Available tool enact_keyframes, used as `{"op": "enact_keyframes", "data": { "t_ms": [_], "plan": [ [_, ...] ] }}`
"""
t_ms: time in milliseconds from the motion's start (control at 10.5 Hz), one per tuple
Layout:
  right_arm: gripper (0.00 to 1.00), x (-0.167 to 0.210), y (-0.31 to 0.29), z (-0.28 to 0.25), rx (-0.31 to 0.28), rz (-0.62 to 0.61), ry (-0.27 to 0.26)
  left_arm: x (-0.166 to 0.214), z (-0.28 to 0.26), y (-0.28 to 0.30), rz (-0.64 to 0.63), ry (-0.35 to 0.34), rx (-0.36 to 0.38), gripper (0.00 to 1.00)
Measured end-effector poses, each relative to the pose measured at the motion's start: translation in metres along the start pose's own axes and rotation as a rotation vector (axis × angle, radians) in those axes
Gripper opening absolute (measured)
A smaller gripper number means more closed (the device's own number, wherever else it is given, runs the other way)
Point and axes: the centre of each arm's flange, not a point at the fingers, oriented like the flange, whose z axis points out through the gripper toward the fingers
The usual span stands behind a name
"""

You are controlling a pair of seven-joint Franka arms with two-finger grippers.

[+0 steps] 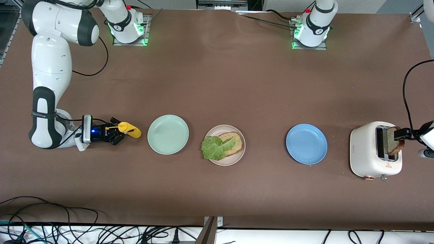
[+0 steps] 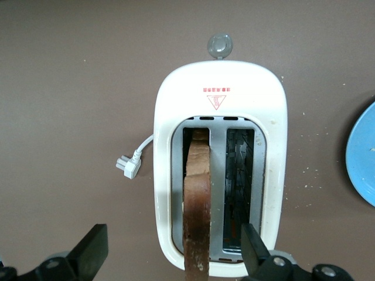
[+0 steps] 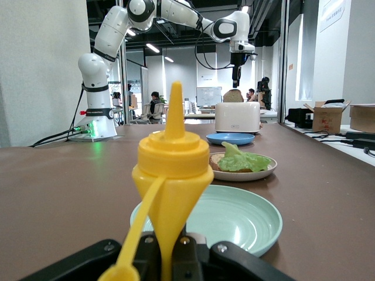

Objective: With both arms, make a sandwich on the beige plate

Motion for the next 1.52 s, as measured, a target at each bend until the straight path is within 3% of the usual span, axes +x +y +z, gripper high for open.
{"op": "enact_keyframes", "data": {
  "t_ms": [285,474,759,854,949,1233,1423,1518],
  "plan": [
    [0.07,-0.003,-0.003,0.0,-0.004,0.01,0.007,0.003,0.018,0.002,0.005,-0.019,-0.009,1.0],
    [0.33,-0.001,0.0,0.001,-0.027,-0.005,0.028,0.005,0.025,0.004,0.007,-0.028,-0.014,1.0],
    [0.81,0.001,0.0,-0.008,-0.047,-0.012,0.033,0.006,0.031,0.006,0.011,-0.034,-0.018,0.99],
    [0.95,0.003,-0.002,-0.019,-0.06,-0.014,0.024,0.006,0.033,0.006,0.012,-0.037,-0.019,0.89],
    [1.0,0.004,-0.004,-0.037,-0.076,-0.015,0.008,0.006,0.035,0.005,0.014,-0.039,-0.02,0.71],
    [1.0,0.022,-0.012,-0.097,-0.084,-0.01,-0.112,0.007,0.035,0.006,0.017,-0.04,-0.019,0.26],
    [1.0,0.035,-0.019,-0.126,-0.078,0.046,-0.195,0.008,0.033,0.011,0.025,-0.041,-0.022,0.13],
    [1.0,0.043,-0.02,-0.139,-0.09,0.101,-0.227,0.009,0.031,0.013,0.028,-0.043,-0.023,0.13]
  ]
}}
